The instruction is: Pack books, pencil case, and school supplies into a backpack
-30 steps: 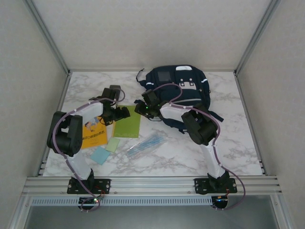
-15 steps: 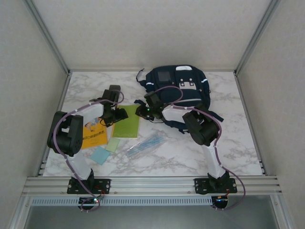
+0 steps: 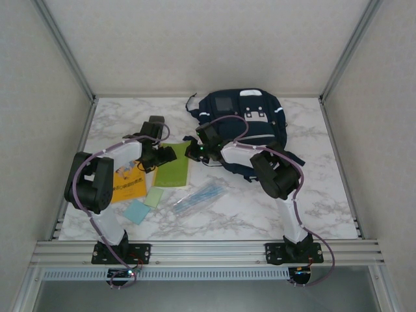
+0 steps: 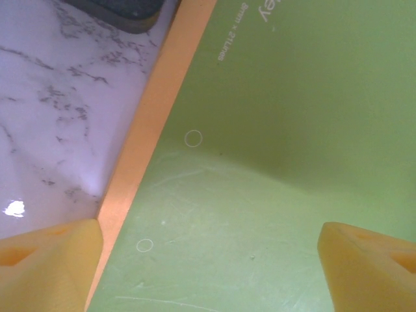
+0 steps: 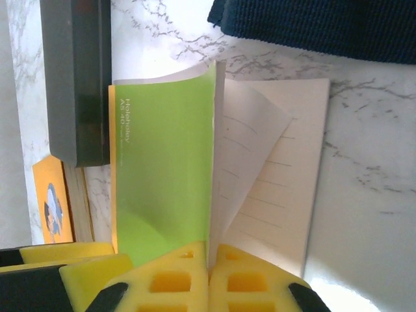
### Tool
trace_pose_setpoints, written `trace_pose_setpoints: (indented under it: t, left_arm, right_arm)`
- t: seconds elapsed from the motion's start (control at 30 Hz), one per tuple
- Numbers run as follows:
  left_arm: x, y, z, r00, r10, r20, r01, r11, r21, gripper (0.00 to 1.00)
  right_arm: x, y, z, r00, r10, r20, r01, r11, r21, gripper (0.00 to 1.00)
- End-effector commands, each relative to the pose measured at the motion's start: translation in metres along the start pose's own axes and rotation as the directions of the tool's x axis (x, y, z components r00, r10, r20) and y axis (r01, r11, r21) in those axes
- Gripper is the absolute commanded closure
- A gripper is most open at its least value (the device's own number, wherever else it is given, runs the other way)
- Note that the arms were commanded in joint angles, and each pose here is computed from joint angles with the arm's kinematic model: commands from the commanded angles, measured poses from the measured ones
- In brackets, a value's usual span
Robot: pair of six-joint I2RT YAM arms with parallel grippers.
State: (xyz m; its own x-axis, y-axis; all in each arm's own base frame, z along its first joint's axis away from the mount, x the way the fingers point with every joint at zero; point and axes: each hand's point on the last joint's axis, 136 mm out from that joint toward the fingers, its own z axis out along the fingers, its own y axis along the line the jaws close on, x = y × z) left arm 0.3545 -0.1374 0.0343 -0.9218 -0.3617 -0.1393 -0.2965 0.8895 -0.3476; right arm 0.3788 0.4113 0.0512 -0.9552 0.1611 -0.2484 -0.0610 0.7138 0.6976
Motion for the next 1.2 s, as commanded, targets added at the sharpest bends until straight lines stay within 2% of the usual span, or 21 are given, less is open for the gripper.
trace_pose_setpoints:
  t: [0.0, 0.13, 0.27, 0.5, 0.63, 0.8, 0.9, 1.03, 1.17]
  left_arm:
    - [-0.006, -0.024, -0.027, 0.999, 0.034, 0.035, -0.036, 0.998, 0.060, 0.09]
    - [-0.028, -0.051, -0.072, 0.988, 0.064, 0.139, -0.083, 0.987, 0.138, 0.05]
    - [-0.045, -0.072, -0.113, 0.971, 0.067, 0.229, -0.118, 0.969, 0.217, 0.05]
    - [-0.054, -0.103, -0.154, 0.956, 0.032, 0.291, -0.156, 0.896, 0.415, 0.04]
    - [-0.050, -0.113, -0.158, 0.954, 0.045, 0.297, -0.192, 0.852, 0.487, 0.04]
    - [-0.038, -0.134, -0.154, 0.962, 0.052, 0.269, -0.218, 0.736, 0.640, 0.04]
    - [-0.031, -0.144, -0.158, 0.961, 0.058, 0.270, -0.237, 0.677, 0.696, 0.05]
    - [-0.021, -0.156, -0.168, 0.948, 0.098, 0.304, -0.297, 0.625, 0.722, 0.04]
    - [-0.011, -0.169, -0.160, 0.954, 0.121, 0.276, -0.294, 0.569, 0.768, 0.05]
  right_arm:
    - [-0.004, 0.047, -0.039, 0.996, -0.086, 0.006, 0.086, 0.994, -0.062, 1.00]
    - [-0.014, 0.071, -0.080, 0.986, -0.165, 0.016, 0.166, 0.981, -0.101, 1.00]
    - [-0.023, 0.096, -0.122, 0.975, -0.220, 0.023, 0.220, 0.955, -0.199, 1.00]
    - [-0.038, 0.127, -0.184, 0.965, -0.254, 0.073, 0.263, 0.898, -0.354, 1.00]
    - [-0.048, 0.135, -0.208, 0.964, -0.241, 0.111, 0.266, 0.875, -0.406, 1.00]
    - [-0.051, 0.145, -0.226, 0.970, -0.206, 0.130, 0.244, 0.818, -0.522, 1.00]
    - [-0.052, 0.140, -0.228, 0.972, -0.193, 0.136, 0.236, 0.817, -0.527, 1.00]
    - [-0.056, 0.136, -0.231, 0.977, -0.163, 0.141, 0.214, 0.798, -0.563, 1.00]
    - [-0.063, 0.123, -0.226, 0.981, -0.131, 0.141, 0.188, 0.802, -0.568, 1.00]
